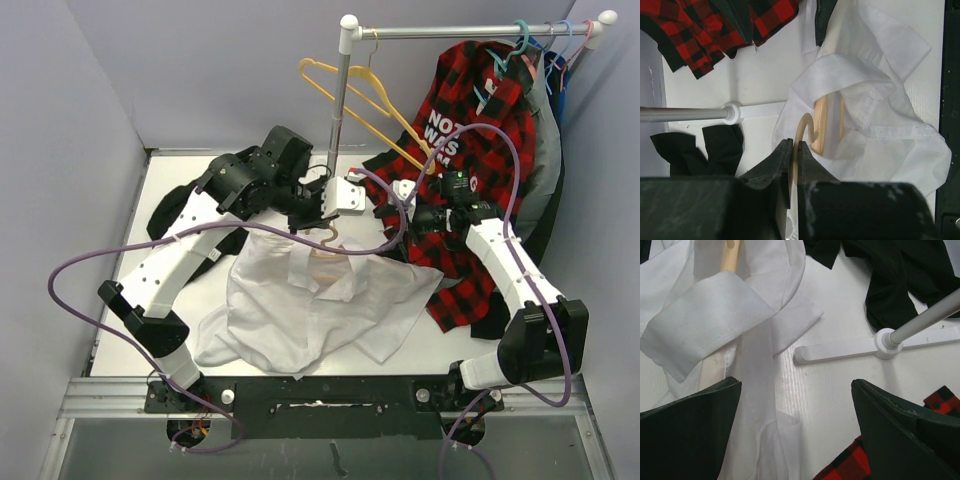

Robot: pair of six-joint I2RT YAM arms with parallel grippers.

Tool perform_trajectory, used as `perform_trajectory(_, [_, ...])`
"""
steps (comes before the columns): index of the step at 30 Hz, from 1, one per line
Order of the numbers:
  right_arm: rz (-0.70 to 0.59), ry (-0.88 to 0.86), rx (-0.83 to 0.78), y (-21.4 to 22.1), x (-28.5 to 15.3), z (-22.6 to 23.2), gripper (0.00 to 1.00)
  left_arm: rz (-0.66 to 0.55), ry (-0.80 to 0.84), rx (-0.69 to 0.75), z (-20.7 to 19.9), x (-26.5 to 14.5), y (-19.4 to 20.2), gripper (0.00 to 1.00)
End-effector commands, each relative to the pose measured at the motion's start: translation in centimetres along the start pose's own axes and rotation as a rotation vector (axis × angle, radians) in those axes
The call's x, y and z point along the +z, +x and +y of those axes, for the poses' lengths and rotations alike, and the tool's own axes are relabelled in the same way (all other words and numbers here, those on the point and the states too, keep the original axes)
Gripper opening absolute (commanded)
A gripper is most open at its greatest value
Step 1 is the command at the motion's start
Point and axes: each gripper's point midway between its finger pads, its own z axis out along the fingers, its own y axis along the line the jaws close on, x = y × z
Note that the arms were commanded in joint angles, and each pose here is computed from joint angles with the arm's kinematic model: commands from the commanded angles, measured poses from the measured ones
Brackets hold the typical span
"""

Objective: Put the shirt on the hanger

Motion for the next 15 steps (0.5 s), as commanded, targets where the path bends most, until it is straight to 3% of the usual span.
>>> perform_trajectory(1, [-0.059, -0.051, 0.013, -1.4, 0.0, 1.6, 0.98, -0.093, -0.138, 0.095, 2.3, -2.2, -3.4, 0.00])
perform_trajectory(7, [-0.009, 0.047, -0.013, -2.4, -1.2, -0.2, 0.98, -0.078, -0.138, 0.096, 2.3, -1.7, -3.2, 0.00])
perform_trajectory(10, [-0.018, 0.147, 0.083, -3.9, -2.6, -1.8, 0.98, -0.074, -0.143, 0.099, 2.3, -1.4, -3.0, 0.00])
perform_trajectory(15, [-0.136, -0.030, 0.291, -6.3, -2.9, 1.6, 0.98, -0.055, -0.171, 0.139, 2.6, -1.2, -2.8, 0.00])
